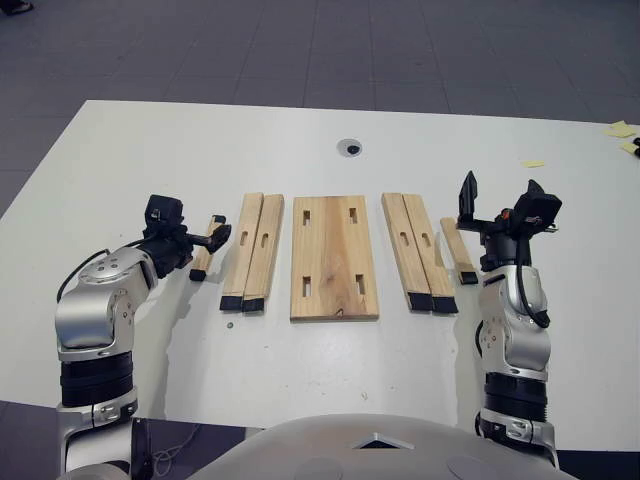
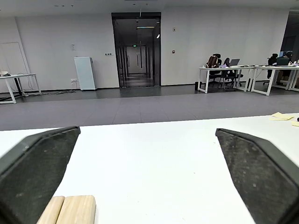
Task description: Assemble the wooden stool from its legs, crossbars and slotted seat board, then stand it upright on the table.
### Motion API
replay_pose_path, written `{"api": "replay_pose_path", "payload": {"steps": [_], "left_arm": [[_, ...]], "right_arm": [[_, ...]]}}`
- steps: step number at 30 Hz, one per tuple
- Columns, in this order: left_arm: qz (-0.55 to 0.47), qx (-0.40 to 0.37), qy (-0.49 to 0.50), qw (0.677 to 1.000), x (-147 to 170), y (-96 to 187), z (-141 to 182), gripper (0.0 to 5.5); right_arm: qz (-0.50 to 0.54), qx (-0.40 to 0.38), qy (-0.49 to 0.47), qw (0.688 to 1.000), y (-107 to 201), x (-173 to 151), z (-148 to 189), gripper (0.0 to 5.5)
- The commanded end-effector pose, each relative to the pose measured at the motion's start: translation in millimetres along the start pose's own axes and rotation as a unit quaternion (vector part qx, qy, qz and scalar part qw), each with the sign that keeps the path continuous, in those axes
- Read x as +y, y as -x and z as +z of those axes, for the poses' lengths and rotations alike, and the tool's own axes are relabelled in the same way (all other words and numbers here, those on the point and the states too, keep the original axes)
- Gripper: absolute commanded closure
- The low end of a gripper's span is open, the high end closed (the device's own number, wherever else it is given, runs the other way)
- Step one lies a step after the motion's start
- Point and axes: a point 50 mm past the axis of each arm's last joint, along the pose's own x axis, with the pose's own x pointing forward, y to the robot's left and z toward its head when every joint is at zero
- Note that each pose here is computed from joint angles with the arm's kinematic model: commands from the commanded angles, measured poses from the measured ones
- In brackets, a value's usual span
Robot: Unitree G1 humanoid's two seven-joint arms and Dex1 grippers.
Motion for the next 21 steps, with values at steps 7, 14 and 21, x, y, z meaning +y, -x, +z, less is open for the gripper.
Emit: {"api": "replay_pose_path", "payload": {"steps": [7, 14, 21], "left_arm": [[0.015, 0.082, -0.006, 0.997, 11.1, 2.6, -34.2, 0.3], [-0.007, 0.097, -0.019, 0.995, 7.5, 1.5, -39.1, 1.25], [-0.018, 0.124, -0.029, 0.992, 6.3, 3.2, -50.8, 2.35]], "right_arm": [[-0.004, -0.003, 0.002, 1.0, -2.5, -3.7, 4.3, 0.1], [-0.003, -0.006, 0.004, 1.0, -5.4, -3.0, 5.1, 0.1], [-0.006, -0.01, 0.002, 1.0, -8.6, -2.7, 6.2, 0.1]]}}
